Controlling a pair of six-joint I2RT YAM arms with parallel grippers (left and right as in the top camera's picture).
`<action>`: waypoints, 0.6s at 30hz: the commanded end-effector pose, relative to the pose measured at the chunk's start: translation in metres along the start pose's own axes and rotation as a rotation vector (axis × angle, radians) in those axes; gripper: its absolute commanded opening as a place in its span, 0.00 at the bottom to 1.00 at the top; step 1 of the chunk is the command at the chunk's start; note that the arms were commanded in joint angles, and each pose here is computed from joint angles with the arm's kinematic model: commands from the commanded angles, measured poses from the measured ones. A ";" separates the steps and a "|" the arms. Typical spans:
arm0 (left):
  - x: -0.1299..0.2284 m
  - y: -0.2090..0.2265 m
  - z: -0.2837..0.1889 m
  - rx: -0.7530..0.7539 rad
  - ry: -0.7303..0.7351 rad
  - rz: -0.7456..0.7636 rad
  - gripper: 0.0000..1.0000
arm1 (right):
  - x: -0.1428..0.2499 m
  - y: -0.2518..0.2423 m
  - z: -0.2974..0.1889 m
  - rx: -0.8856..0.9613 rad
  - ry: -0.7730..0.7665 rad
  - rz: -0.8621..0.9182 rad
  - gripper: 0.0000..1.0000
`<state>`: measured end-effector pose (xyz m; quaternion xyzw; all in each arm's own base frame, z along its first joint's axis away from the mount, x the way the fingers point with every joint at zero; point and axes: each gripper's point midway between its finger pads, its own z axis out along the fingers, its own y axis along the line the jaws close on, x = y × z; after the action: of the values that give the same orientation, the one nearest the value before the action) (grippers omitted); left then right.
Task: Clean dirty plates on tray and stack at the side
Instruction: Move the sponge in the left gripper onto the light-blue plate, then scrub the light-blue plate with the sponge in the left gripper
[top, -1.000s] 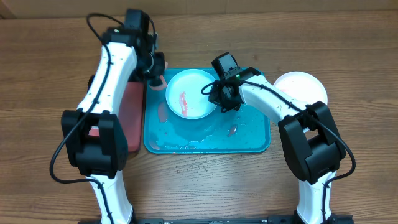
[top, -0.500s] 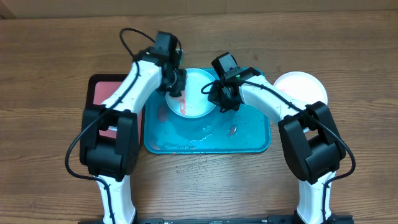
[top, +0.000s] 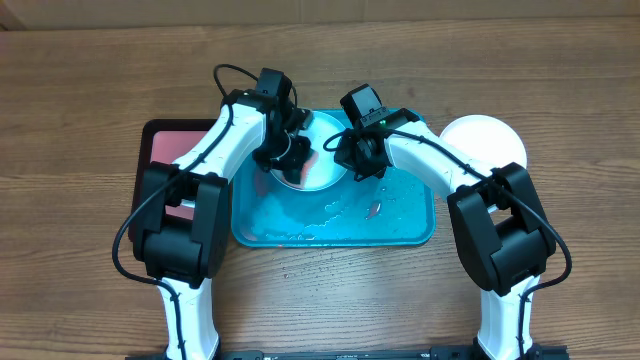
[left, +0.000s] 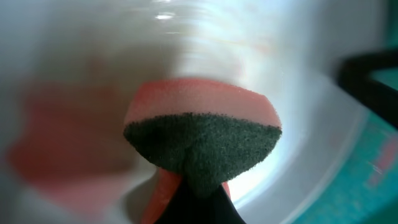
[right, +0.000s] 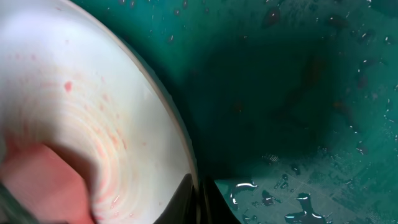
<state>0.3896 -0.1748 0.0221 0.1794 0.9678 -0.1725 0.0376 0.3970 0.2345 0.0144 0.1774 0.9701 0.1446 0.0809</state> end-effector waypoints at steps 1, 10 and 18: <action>-0.011 -0.030 0.002 0.159 -0.031 0.112 0.04 | 0.007 0.002 0.003 -0.018 0.028 -0.012 0.04; -0.061 0.051 -0.008 -0.309 -0.229 -0.017 0.04 | 0.009 0.001 0.002 -0.014 0.039 -0.011 0.04; -0.042 0.105 -0.014 -0.628 -0.164 -0.096 0.04 | 0.009 0.001 0.002 -0.015 0.041 -0.015 0.04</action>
<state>0.4696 -0.1224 0.0213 0.1216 0.9756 0.0275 0.1809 0.3943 0.2383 0.0149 0.1723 0.9702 0.1548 0.0716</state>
